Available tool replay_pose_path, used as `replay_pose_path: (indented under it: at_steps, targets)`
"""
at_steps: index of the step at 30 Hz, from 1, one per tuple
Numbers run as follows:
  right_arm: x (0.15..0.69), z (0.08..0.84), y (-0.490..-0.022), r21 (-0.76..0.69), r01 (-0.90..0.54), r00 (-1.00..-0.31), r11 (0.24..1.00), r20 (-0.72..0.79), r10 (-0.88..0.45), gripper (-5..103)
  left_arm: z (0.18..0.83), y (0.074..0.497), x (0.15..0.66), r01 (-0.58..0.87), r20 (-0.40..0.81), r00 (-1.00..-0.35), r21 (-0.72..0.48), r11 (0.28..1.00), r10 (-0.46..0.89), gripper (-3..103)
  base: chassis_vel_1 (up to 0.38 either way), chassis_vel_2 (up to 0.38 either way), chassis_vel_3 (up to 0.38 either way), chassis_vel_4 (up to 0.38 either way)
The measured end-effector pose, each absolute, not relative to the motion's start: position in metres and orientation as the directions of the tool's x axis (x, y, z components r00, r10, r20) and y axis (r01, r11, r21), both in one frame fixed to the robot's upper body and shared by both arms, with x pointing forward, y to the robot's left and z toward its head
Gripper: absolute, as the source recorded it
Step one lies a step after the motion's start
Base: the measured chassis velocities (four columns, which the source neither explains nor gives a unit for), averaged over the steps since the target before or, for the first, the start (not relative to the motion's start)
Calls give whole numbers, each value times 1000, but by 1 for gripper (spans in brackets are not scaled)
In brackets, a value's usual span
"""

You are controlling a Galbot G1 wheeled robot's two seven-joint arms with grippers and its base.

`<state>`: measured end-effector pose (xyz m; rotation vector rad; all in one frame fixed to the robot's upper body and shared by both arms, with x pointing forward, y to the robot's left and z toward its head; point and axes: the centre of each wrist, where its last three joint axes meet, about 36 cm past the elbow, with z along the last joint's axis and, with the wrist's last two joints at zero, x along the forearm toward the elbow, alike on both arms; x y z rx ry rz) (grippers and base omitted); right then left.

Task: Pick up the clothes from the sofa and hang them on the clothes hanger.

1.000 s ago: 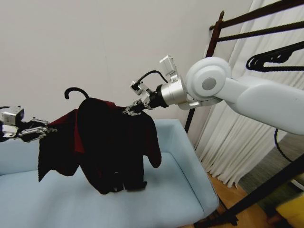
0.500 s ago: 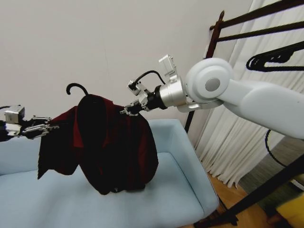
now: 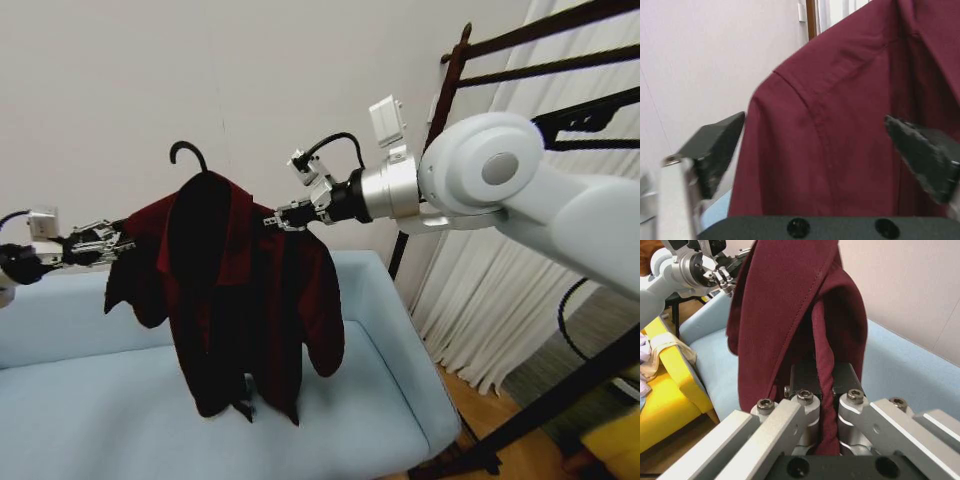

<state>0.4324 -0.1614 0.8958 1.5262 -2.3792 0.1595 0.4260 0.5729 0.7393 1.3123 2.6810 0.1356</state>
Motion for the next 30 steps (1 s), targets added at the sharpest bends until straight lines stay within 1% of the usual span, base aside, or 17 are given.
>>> replay_pose_path:
  at_steps: [2,3,4,7,10,11,13,14,16,17,19,20,21,22,25,26,30]
  targets:
    - [433,896,-163,74,-902,-384,426,314,-868,2,740,574,426,776,-96,-605,148,613,790,93,0,0,0,0]
    - [433,896,-164,76,-902,-384,426,312,-869,2,740,574,426,776,-95,-606,149,613,790,98,0,0,0,0]
    - [434,897,-166,80,-903,-381,423,307,-872,2,741,576,426,775,-92,-608,148,614,789,99,0,0,0,0]
    - [435,900,-170,84,-903,-383,422,290,-877,2,741,578,427,770,-91,-615,147,621,783,100,0,0,0,0]
    - [434,905,-174,75,-886,-425,457,262,-867,2,741,576,425,752,-105,-635,143,644,765,100,0,0,0,0]
    - [434,905,-174,75,-886,-425,457,262,-867,2,741,576,425,752,-105,-635,143,644,765,100,0,0,0,0]
    - [430,910,-176,66,-857,-483,510,239,-842,2,741,573,422,736,-128,-651,137,663,748,100,0,0,0,0]
    - [429,912,-176,65,-849,-497,524,234,-835,2,741,572,422,733,-135,-653,136,667,745,100,0,0,0,0]
    - [419,922,-179,79,-817,-547,571,208,-811,2,738,568,419,729,-152,-655,131,672,740,100,0,0,0,0]
    - [419,922,-179,79,-817,-547,571,208,-811,2,738,568,419,729,-152,-655,131,672,740,100,0,0,0,0]
    - [410,932,-182,94,-793,-580,602,183,-793,2,734,564,418,730,-162,-653,127,672,740,100,0,0,0,0]
    - [410,932,-182,94,-793,-580,602,183,-793,2,734,564,418,730,-162,-653,127,672,740,100,0,0,0,0]
    - [405,939,-187,95,-770,-615,631,157,-773,2,733,561,416,728,-173,-653,127,674,738,100,0,0,0,0]
    - [405,939,-187,95,-770,-615,631,157,-773,2,733,561,416,728,-173,-653,127,674,738,100,0,0,0,0]
    - [398,952,-195,118,-670,-718,733,146,-680,2,732,547,411,716,-201,-656,138,684,728,100,0,0,0,0]
    - [398,952,-195,118,-670,-718,733,146,-680,2,732,547,411,716,-201,-656,138,684,728,100,0,0,0,0]
    - [400,964,-200,159,-543,-816,825,133,-563,2,728,526,404,694,-233,-671,136,707,704,100,0,0,0,0]
